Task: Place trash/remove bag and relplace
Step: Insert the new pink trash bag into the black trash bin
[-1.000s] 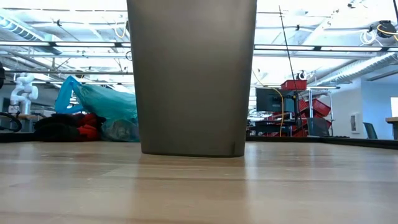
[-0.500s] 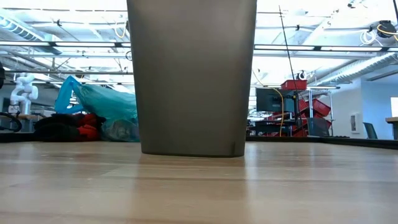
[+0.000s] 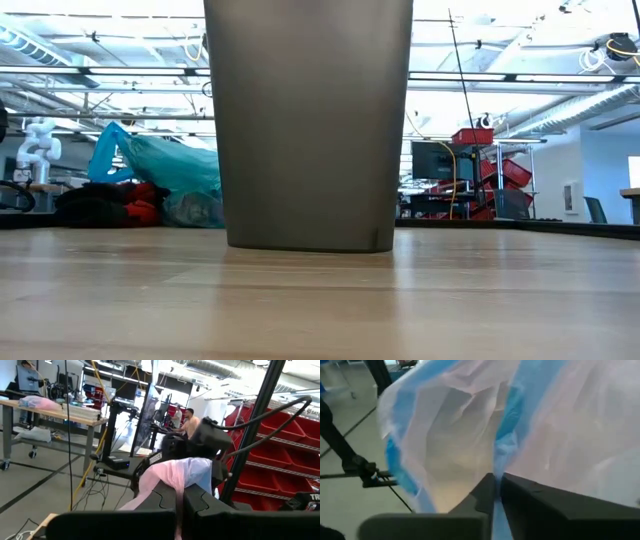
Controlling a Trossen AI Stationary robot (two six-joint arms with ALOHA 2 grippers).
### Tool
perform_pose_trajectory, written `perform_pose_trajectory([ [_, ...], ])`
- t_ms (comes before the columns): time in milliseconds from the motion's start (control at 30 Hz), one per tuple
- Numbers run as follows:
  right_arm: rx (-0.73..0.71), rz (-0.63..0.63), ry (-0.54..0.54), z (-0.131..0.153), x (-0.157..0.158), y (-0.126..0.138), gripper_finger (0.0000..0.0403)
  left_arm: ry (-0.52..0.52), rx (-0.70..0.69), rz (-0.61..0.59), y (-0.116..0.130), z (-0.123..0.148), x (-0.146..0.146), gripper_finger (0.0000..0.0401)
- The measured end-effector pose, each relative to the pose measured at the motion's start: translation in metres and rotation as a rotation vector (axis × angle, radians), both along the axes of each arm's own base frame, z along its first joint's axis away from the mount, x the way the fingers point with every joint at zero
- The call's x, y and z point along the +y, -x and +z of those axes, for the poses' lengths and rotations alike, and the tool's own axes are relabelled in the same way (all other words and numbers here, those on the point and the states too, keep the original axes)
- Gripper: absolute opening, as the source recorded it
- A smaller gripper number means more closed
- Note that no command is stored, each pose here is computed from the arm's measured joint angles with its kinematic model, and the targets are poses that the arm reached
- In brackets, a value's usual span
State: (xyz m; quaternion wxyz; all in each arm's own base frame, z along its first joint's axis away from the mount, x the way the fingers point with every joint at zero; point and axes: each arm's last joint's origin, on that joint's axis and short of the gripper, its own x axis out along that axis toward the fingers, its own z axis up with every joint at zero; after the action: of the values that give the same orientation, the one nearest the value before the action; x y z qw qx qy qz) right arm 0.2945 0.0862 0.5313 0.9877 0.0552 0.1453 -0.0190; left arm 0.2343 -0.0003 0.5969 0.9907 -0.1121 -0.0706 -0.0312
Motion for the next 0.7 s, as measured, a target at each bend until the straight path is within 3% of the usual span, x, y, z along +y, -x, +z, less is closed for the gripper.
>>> perform_pose_trajectory([
  [233,-0.047,-0.083,0.030,0.017,-0.009,0.032,0.0127,0.000,0.000,0.000,0.000,0.000,0.000,0.0000],
  [467,-0.154,-0.085,0.015,0.036,-0.022,0.051,0.0238,0.000,0.000,0.000,0.000,0.000,0.000,0.0000],
  [600,-0.241,0.075,0.084,0.043,-0.006,0.050,0.0249,0.000,0.000,0.000,0.000,0.000,0.000,0.0000],
  [700,-0.255,0.122,0.119,0.041,0.007,0.040,0.0219,0.000,0.000,0.006,0.000,0.000,0.001,0.0000],
])
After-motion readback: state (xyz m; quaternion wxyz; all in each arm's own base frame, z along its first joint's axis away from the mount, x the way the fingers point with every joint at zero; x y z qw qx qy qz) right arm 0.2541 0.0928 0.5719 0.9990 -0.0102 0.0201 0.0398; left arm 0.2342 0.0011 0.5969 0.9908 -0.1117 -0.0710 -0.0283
